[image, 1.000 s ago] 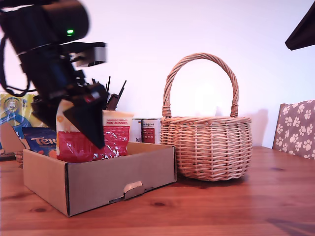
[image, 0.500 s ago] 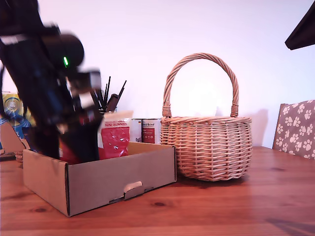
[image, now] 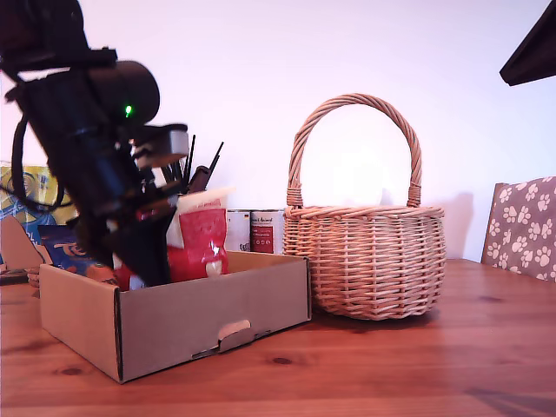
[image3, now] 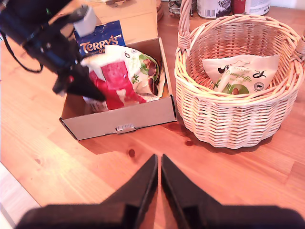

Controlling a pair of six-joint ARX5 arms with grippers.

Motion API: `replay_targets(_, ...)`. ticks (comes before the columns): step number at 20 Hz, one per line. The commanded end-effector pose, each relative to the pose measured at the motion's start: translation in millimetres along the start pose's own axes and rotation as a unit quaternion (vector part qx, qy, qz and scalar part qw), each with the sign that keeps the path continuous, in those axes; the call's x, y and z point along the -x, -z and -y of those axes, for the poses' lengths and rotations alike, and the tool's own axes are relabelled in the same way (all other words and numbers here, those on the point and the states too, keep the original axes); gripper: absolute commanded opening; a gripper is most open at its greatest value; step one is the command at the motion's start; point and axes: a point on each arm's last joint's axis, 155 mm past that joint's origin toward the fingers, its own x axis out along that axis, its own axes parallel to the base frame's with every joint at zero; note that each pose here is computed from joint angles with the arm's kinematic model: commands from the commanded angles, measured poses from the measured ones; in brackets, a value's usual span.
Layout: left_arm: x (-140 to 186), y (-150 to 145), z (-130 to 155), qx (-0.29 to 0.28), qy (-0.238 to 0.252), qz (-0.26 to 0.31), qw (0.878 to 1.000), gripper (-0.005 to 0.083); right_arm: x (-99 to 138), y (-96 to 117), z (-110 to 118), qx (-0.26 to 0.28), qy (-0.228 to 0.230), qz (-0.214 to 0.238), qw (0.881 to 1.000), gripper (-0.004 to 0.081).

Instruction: Move the bags of Easter eggs from the cardboard box on the left into the woven basket on the right side.

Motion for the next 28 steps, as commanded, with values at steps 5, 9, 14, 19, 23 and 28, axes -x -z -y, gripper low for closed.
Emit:
replay_targets(5, 85.7, -85.2, 51.4, -0.039, 0.063, 0.169, 0.983, -0.0020, 2.0, -7.2, -0.6, 0.003, -0.001, 0.010, 1.000, -0.0013)
replay_targets(9, 104.7, -136.3, 110.4, -0.047, 0.140, 0.264, 0.953, -0.0013, 2.0, -8.0, -0.4, 0.004, 0.000, 0.011, 1.000, -0.0013)
replay_targets(14, 114.6, -163.1, 130.8, -0.058, 0.156, 0.320, 0.933, -0.0013, -0.1, -6.7, 0.3, 0.003, 0.000, 0.007, 1.000, -0.0013)
replay_targets(19, 117.5, -180.6, 134.2, -0.050, 0.166, 0.353, 0.919, -0.0013, -0.3, -7.0, 0.3, 0.003, 0.000, 0.008, 1.000, -0.0013)
replay_targets(23, 91.8, -198.7, 146.8, -0.040, 0.169, 0.368, 0.914, -0.0013, -0.4, -6.7, 0.4, 0.002, 0.000, 0.007, 1.000, -0.0013)
replay_targets(28, 55.7, -232.0, 150.3, -0.038, 0.155, 0.367, 0.916, -0.0013, -0.4, -6.7, 0.4, 0.002, 0.000, 0.007, 1.000, -0.0013)
